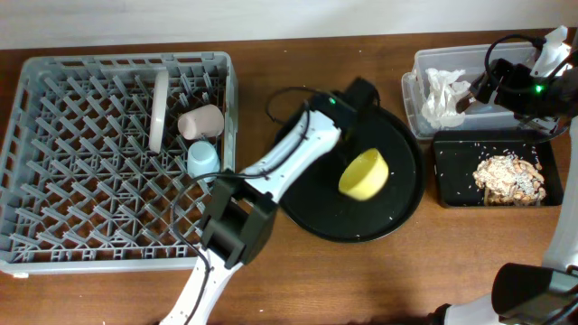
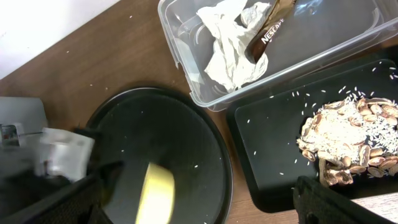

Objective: Sort waste into correct bins and load items into the dishwasher rack

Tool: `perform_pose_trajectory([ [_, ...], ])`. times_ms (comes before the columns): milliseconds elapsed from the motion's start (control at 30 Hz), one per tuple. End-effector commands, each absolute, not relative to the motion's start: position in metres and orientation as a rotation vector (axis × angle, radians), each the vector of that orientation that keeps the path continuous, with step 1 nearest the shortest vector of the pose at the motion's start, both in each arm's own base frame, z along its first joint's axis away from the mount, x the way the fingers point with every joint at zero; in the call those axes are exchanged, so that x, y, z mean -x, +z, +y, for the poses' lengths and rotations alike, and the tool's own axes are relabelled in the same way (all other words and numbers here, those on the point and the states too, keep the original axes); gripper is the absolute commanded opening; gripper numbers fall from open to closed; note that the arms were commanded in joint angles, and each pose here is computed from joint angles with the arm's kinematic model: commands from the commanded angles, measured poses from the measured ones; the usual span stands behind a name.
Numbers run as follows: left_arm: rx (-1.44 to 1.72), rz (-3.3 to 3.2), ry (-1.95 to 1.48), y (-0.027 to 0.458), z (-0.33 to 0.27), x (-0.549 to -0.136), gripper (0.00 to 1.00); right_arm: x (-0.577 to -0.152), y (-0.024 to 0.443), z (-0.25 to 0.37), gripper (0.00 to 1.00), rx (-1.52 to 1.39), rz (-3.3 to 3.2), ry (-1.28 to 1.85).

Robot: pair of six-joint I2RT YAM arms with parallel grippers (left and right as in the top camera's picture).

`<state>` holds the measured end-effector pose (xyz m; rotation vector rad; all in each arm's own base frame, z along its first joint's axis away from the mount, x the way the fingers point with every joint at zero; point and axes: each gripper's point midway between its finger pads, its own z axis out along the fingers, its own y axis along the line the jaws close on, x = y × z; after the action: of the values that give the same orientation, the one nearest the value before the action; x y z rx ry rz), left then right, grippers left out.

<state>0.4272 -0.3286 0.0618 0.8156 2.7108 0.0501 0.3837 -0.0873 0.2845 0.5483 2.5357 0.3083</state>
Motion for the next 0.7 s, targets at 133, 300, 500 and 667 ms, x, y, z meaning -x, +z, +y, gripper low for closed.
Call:
perform_pose_trajectory([
  [133, -0.934, 2.575, -0.049, 0.143, -0.341, -0.433, 0.54, -0.384, 0.281, -0.089, 0.98, -0.544, 2.546, 0.292],
  [300, -1.332, 2.611, -0.324, 0.133, -0.370, -0.362, 0.54, -0.384, 0.281, -0.089, 0.98, -0.531, 2.548, 0.288],
  [500, -1.488, 2.517, -0.379, 0.133, -0.415, -0.320, 0.59, -0.383, 0.281, -0.089, 0.98, -0.531, 2.549, 0.289],
  [667, -1.611, 2.439, -0.397, 0.105, -0.458, -0.289, 0.59, -0.382, 0.281, -0.089, 0.98, -0.533, 2.554, 0.291],
])
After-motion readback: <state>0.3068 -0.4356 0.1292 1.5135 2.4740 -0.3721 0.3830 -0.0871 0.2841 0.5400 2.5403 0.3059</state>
